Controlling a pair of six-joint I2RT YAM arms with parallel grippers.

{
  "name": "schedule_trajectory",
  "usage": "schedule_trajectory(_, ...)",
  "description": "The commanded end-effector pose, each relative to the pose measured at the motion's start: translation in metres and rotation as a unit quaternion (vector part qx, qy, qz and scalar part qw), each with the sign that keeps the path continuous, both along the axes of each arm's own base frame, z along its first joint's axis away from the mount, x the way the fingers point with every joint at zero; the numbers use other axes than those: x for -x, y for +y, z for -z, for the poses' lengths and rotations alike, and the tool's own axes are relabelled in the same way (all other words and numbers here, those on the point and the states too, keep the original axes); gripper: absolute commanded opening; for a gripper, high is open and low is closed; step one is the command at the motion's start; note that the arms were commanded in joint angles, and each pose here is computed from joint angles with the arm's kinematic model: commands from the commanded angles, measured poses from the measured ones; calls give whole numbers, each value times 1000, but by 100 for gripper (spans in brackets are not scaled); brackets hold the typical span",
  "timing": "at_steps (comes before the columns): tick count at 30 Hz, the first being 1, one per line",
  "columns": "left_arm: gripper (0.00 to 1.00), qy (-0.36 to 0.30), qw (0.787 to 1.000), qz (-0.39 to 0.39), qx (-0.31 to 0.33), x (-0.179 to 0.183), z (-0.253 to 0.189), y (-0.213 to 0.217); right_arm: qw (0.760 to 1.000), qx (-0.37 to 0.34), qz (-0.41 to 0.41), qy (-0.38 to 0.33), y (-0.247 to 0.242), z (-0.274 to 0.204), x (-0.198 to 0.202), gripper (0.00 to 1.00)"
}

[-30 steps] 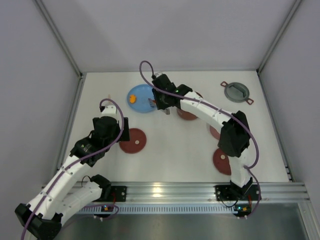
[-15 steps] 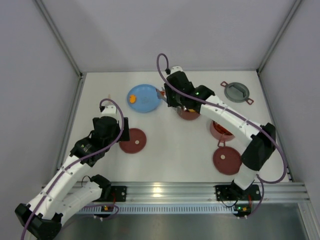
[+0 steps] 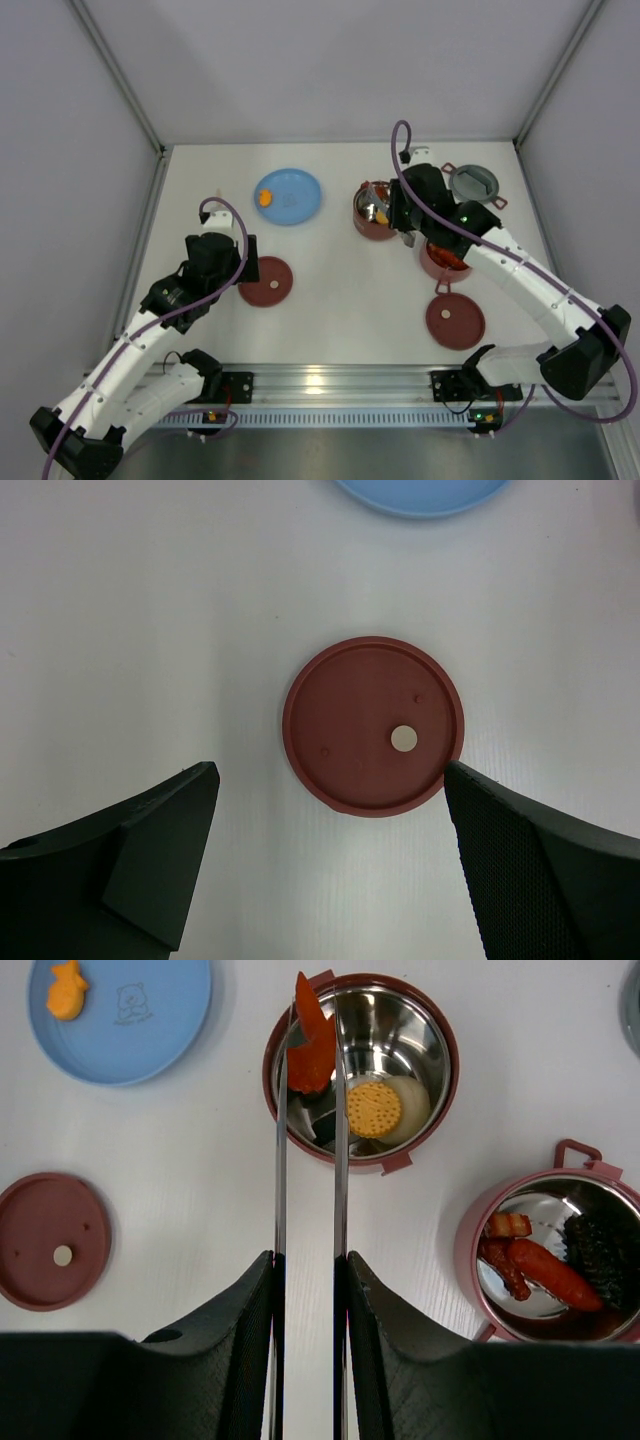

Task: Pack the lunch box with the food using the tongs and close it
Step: Place the fake food in the packing box.

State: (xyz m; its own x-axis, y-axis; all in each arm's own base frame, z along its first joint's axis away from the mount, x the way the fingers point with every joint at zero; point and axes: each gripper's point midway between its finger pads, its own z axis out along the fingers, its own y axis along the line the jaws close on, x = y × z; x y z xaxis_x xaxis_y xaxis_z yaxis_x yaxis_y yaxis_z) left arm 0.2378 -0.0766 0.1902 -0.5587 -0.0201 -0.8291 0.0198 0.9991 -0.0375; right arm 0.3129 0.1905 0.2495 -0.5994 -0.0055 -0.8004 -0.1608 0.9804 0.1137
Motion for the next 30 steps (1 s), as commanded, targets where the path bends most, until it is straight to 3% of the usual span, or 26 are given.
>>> schedule_trajectory(1, 99, -9, 1000, 4, 2, -2, -5, -2, 999, -16, 30, -22, -15, -9, -4, 26)
schedule_trajectory(30, 99, -10, 1000, 2, 3, -2, -6, -2, 999, -8, 46, -7, -32, 15, 0, 26)
